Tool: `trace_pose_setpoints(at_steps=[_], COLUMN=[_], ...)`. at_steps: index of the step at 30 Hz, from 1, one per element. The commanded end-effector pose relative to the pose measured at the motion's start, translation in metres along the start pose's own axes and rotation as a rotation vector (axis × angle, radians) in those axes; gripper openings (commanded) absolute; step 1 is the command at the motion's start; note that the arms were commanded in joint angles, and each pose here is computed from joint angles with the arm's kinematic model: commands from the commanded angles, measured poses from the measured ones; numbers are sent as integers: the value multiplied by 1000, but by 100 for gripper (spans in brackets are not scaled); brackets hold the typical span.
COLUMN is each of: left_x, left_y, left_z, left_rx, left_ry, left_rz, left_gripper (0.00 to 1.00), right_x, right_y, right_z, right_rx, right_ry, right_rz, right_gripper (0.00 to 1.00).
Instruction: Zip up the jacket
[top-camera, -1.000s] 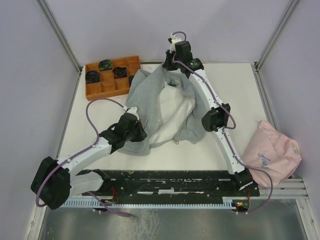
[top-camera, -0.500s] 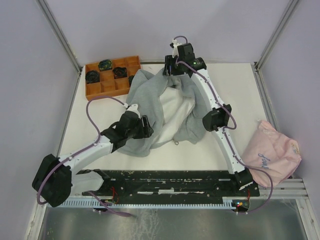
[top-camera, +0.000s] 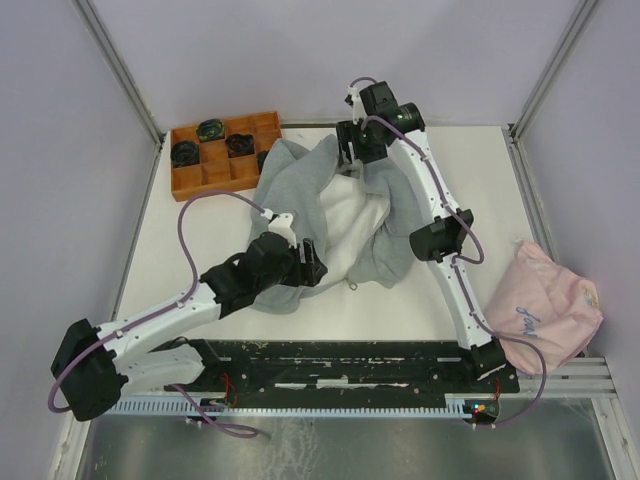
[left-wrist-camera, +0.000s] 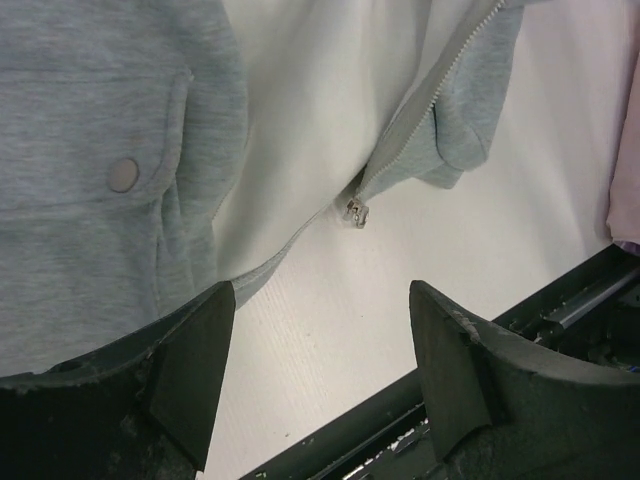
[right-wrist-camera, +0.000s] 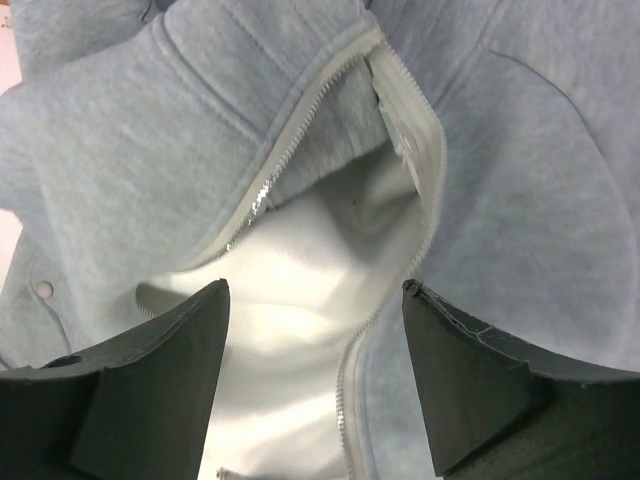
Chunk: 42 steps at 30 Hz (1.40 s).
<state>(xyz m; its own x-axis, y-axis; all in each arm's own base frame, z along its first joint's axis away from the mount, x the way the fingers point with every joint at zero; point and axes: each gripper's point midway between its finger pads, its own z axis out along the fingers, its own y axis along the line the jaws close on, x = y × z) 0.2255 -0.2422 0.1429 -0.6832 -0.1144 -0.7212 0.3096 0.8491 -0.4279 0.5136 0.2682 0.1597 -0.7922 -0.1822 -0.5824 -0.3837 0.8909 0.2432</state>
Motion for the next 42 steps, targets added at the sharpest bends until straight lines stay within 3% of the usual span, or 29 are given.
trace_pose_setpoints(at_steps=[1,17,21,23,31,42], left_x=[-19,-18,-19,-16,-2,22], left_y=[-26,-57,-55,-57,-61,-73], left_z=[7,43,53,58,83,116], left_rx=[48,97,81,84,99,144], left_ry=[-57,-32,-36,-26,26,106], left_rz=[-41,16,36,45,61,70], left_gripper=[77,72,73,72,68,58], right_x=[-22,12,28,46,118,183], right_y=[9,4,5,0,-8,-19], right_z=[-79,-170,-203,-209,-172,-120], right_rx=[48,168,159,160,116,82], right_ry=[-100,-6,-177,-197,-171,-152], right_rz=[-62,-104,-96,-76,25,95], right_gripper=[78,79,93,96,95,88])
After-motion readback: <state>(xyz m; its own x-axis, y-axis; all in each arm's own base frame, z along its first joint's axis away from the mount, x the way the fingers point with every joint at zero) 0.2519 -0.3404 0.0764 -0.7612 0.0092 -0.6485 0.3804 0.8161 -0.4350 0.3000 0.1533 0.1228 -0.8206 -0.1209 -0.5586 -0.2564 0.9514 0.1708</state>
